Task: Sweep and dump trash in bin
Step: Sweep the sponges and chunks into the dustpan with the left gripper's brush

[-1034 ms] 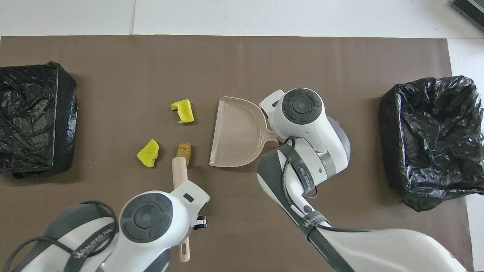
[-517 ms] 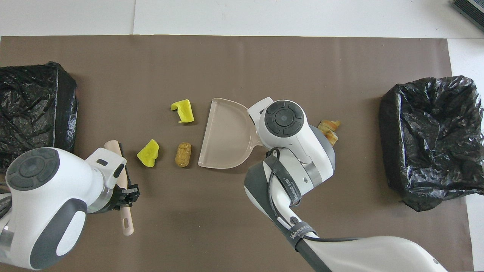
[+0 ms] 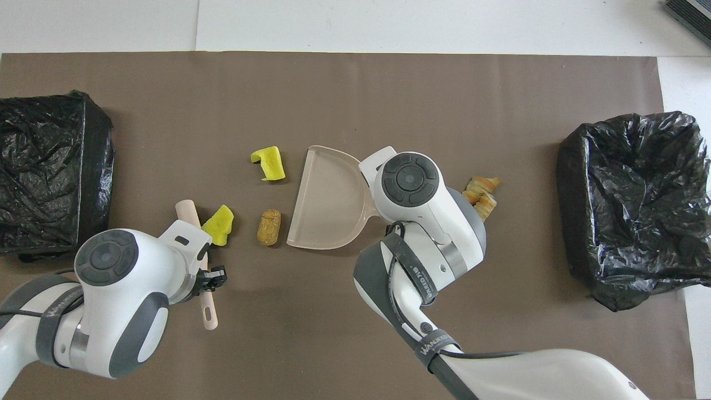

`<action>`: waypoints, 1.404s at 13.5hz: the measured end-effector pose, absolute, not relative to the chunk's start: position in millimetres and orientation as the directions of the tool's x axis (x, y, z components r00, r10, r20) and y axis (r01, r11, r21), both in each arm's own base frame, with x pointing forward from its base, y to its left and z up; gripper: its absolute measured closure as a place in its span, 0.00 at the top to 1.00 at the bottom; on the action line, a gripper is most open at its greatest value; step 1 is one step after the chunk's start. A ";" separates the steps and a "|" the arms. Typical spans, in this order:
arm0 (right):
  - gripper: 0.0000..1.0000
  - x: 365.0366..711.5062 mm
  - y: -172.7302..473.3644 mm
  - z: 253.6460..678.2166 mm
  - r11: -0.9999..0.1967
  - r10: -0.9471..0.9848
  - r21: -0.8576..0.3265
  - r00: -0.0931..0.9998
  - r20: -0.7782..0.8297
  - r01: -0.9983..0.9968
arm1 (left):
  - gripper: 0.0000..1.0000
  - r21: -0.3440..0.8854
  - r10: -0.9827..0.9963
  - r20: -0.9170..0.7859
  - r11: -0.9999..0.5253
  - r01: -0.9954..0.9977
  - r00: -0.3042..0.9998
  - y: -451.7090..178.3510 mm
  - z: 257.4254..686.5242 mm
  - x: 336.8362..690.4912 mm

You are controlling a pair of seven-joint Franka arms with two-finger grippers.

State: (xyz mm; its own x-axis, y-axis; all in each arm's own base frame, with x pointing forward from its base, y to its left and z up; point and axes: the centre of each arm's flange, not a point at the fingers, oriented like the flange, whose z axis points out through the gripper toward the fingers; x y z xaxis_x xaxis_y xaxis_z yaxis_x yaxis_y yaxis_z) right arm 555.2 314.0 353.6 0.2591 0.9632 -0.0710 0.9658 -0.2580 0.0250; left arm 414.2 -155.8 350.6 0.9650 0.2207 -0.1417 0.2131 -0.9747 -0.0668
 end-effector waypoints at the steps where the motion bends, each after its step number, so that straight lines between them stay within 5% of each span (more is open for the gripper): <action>1: 0.31 555.2 313.9 353.4 -0.258 0.963 0.025 0.259 -0.071 0.966 | 0.26 -0.052 0.191 -0.134 -0.981 0.185 0.972 -171.7 347.6 413.1; 11: 0.31 553.7 312.3 349.7 -0.275 0.958 0.021 0.276 -0.075 0.961 | 0.26 0.177 -0.165 -0.106 -0.974 -0.144 0.981 -300.5 370.8 387.5; 15: 0.31 550.4 310.2 347.7 -0.319 0.944 0.017 0.319 -0.077 0.948 | 0.26 0.188 -0.144 -0.091 -0.974 -0.125 0.985 -299.8 382.3 413.4; 19: 0.31 549.8 309.8 347.5 -0.322 0.943 0.016 0.322 -0.078 0.947 | 0.26 0.147 -0.148 -0.086 -0.980 -0.134 0.985 -232.3 390.3 479.1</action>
